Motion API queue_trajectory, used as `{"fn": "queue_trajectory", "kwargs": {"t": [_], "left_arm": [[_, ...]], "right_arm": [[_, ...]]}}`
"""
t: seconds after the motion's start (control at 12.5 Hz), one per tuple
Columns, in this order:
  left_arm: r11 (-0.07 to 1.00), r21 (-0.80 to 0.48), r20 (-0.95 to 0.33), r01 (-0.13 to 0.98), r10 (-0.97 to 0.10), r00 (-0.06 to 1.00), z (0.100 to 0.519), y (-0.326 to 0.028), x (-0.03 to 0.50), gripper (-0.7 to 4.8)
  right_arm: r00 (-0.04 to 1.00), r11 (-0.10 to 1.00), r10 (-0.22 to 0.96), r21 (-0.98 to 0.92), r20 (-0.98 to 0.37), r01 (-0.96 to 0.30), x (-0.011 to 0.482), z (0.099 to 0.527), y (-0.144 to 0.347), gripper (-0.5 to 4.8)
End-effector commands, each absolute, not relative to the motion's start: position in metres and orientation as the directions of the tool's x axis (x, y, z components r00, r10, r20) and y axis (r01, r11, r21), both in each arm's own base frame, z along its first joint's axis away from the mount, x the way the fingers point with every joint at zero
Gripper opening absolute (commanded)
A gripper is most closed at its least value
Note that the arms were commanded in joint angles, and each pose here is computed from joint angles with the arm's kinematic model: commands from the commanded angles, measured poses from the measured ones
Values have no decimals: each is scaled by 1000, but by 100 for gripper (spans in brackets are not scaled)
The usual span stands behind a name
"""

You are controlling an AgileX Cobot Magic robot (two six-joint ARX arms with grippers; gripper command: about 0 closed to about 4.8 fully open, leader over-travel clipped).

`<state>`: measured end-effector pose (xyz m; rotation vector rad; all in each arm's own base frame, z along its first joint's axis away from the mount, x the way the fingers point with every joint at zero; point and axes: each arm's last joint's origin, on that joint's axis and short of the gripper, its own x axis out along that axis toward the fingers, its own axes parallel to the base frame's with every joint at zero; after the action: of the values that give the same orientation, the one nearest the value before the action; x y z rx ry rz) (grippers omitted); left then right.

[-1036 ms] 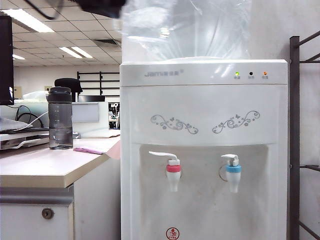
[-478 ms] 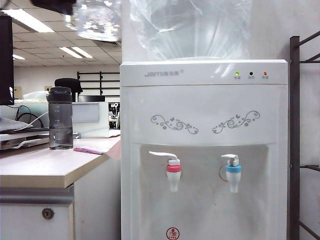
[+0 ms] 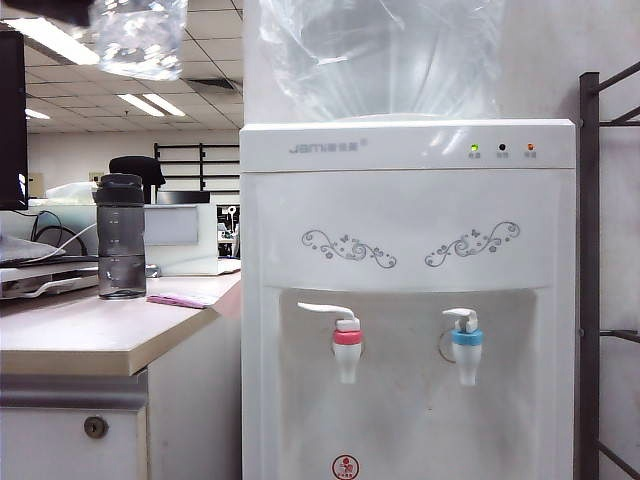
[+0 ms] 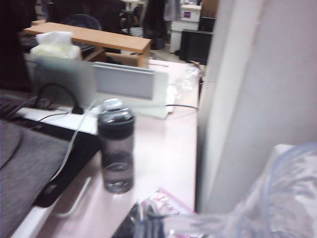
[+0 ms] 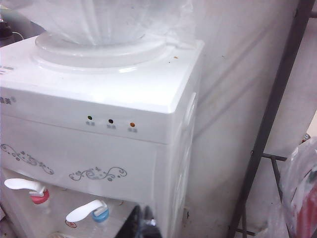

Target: Pick up the plastic mug from the left desk, go to the cold water outlet of the water dispenser, press the vertical switch to get some water, then put the mug back on the desk.

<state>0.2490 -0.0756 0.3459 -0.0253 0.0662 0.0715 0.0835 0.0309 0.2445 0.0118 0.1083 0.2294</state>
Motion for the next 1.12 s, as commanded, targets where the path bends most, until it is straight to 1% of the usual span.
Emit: {"fn": "queue_trajectory", "kwargs": {"t": [0.08, 0.32, 0.4, 0.56, 0.64, 0.72, 0.88, 1.12], "left_arm": [[995, -31, -51, -95, 94, 994, 332, -61, 229, 3], [994, -31, -52, -106, 104, 993, 313, -52, 212, 3], [993, -41, -31, -106, 105, 994, 312, -45, 214, 3], [992, -37, -42, -118, 116, 992, 309, -37, 219, 3], [993, -35, -8, -114, 114, 993, 308, -36, 228, 3], [993, -35, -8, -111, 110, 994, 298, -39, 244, 3], [993, -24, -39, -112, 111, 993, 281, -43, 261, 3], [993, -22, -53, -119, 118, 992, 259, -46, 283, 3]], "right_arm": [[969, 974, 228, 27, -92, -227, 84, 246, 31, -1], [969, 974, 229, 27, -92, -227, 84, 246, 31, -1], [969, 974, 229, 27, -92, -227, 83, 246, 31, -1], [969, 974, 229, 28, -92, -227, 83, 246, 31, -1], [970, 974, 228, 28, -90, -226, 83, 246, 31, -1], [969, 974, 228, 28, -90, -227, 83, 246, 31, -1], [969, 974, 228, 28, -90, -227, 83, 246, 31, -1], [969, 974, 229, 28, -90, -227, 83, 246, 31, -1]]}}
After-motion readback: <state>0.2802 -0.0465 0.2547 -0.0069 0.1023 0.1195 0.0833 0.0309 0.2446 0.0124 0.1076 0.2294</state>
